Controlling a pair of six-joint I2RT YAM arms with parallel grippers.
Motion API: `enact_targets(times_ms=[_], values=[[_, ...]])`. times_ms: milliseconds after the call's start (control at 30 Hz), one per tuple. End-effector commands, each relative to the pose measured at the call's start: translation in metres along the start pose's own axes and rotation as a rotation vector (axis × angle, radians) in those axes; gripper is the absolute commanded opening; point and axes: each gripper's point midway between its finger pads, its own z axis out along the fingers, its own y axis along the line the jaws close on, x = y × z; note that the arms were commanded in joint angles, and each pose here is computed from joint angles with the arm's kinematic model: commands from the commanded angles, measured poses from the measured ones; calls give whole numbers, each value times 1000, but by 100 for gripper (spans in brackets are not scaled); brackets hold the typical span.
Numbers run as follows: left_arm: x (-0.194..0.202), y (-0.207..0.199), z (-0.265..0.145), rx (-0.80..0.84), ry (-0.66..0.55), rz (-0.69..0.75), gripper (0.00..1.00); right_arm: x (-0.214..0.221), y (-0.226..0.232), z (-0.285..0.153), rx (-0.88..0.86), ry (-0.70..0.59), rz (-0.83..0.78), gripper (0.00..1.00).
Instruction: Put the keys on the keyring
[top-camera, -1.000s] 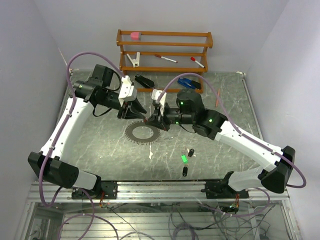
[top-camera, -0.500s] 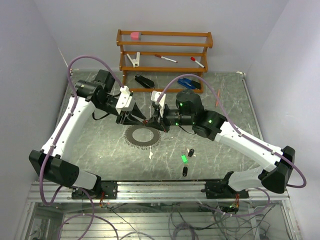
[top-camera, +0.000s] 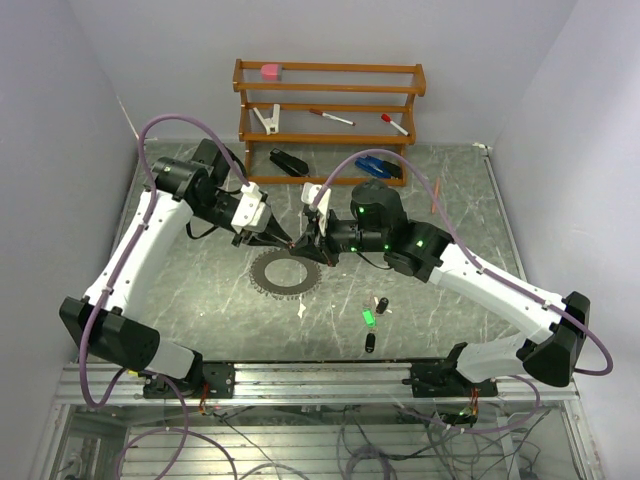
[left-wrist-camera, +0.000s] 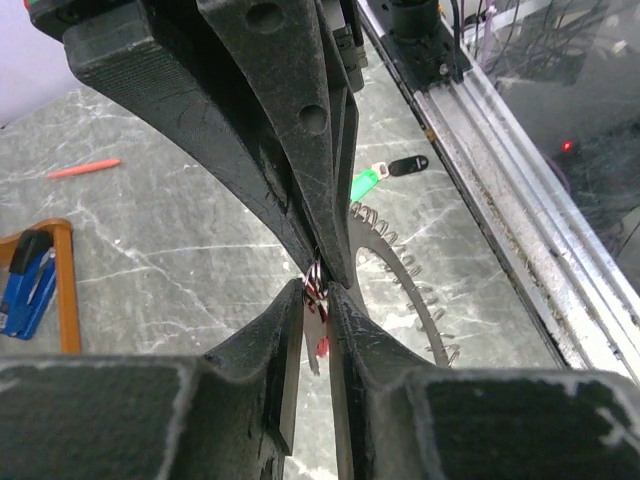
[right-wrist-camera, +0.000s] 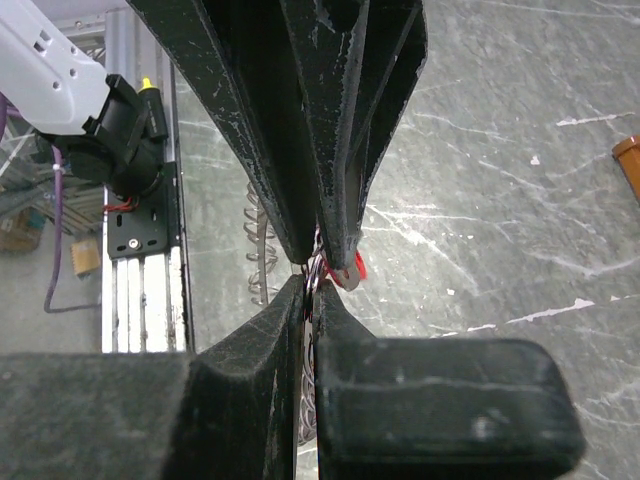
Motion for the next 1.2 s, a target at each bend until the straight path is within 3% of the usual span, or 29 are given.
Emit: enact_targets(times_ms=[0,433,533,633,833,1033,1167], values=[[-2,3,-5,3,62,73,26,-21,1,-7,8,-71,-27,0],[-7,2,-3,7,36,98,24,-23,2,-7,-1,-72,-20,0],[-7,6,-3,7,32,108,38,-22,3,-6,-8,-68,-19,0],[-12,11,-3,3,19,118,41,-21,4,-4,-18,-66,-15,0],[-15,12,2,16,4,124,28,-21,5,-4,-16,-68,-13,0],[-19,12,3,20,-12,119,25,-18,5,-5,-14,-62,-5,0],[-24,11,4,20,-21,102,37,-14,4,-2,-15,-54,-1,0]])
